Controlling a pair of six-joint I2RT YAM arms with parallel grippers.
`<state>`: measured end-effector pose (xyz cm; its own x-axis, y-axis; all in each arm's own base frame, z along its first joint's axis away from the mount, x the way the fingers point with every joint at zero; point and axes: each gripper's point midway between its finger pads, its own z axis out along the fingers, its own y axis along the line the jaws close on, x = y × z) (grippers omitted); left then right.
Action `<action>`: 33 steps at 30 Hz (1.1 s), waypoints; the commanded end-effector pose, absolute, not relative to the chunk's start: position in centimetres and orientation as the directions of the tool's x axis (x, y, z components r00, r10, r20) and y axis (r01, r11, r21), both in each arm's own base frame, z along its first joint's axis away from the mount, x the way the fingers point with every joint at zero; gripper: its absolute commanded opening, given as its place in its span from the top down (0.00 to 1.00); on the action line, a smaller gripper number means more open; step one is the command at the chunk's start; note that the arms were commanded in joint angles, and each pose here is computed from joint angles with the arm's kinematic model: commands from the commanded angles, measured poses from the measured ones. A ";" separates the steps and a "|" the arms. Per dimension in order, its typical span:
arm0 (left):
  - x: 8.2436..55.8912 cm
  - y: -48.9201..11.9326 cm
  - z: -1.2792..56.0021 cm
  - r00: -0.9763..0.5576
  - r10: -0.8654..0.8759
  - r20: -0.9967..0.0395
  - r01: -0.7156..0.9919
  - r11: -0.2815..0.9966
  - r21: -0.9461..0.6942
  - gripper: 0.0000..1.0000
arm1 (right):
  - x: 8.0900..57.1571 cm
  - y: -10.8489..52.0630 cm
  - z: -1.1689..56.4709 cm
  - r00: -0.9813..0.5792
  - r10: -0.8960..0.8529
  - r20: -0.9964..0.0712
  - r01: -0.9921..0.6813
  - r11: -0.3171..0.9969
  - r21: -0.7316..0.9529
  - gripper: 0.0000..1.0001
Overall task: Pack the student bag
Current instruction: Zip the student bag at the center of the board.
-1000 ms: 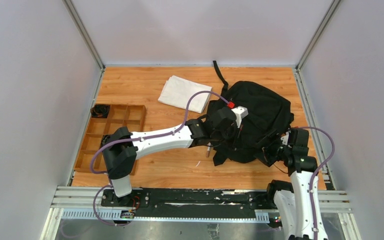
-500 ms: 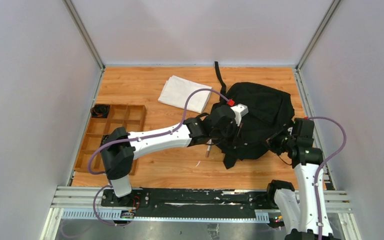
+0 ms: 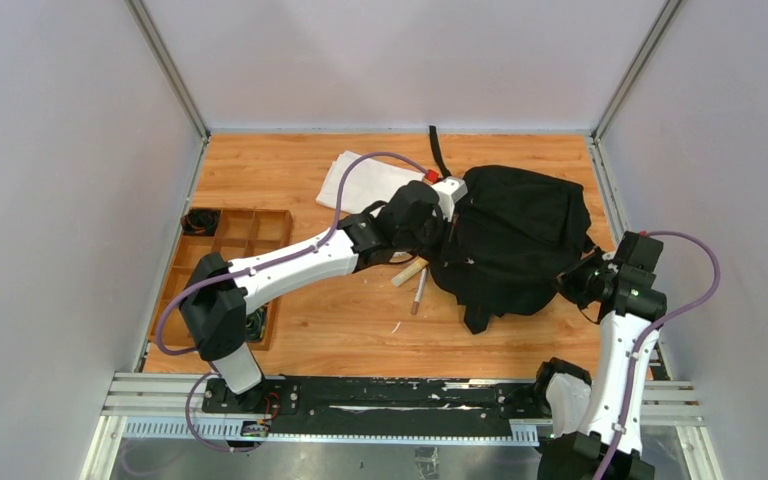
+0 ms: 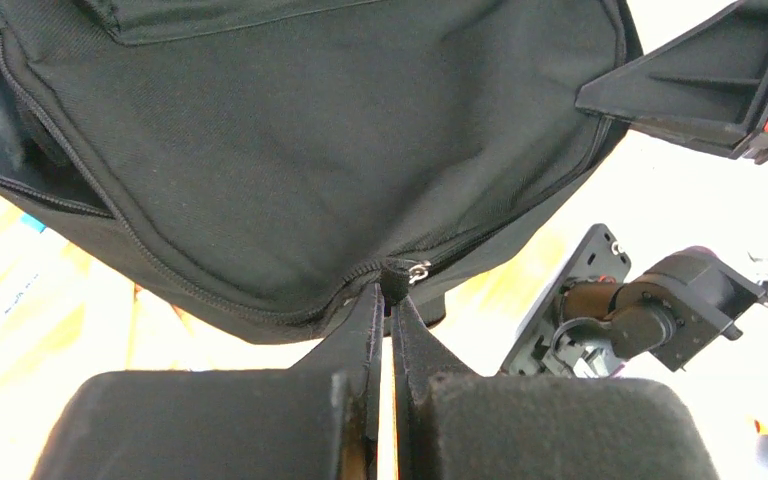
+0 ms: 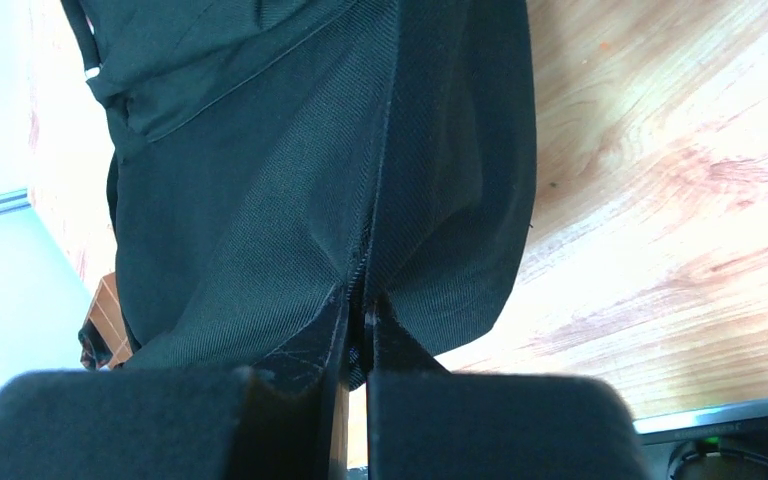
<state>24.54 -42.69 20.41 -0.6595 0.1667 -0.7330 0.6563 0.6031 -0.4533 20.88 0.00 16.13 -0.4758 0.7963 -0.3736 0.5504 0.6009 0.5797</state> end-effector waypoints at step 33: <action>21.3 -47.5 19.7 -0.655 0.260 -0.709 0.743 0.393 -0.542 1.00 | 16.4 5.7 18.7 -0.605 0.748 -0.272 0.414 0.588 0.695 0.37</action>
<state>21.75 -46.39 17.33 -0.6792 0.2854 -0.6762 0.7162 0.4590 -0.5257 19.12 1.58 21.39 -0.5065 0.7186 -0.4765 0.3756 0.6813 0.6282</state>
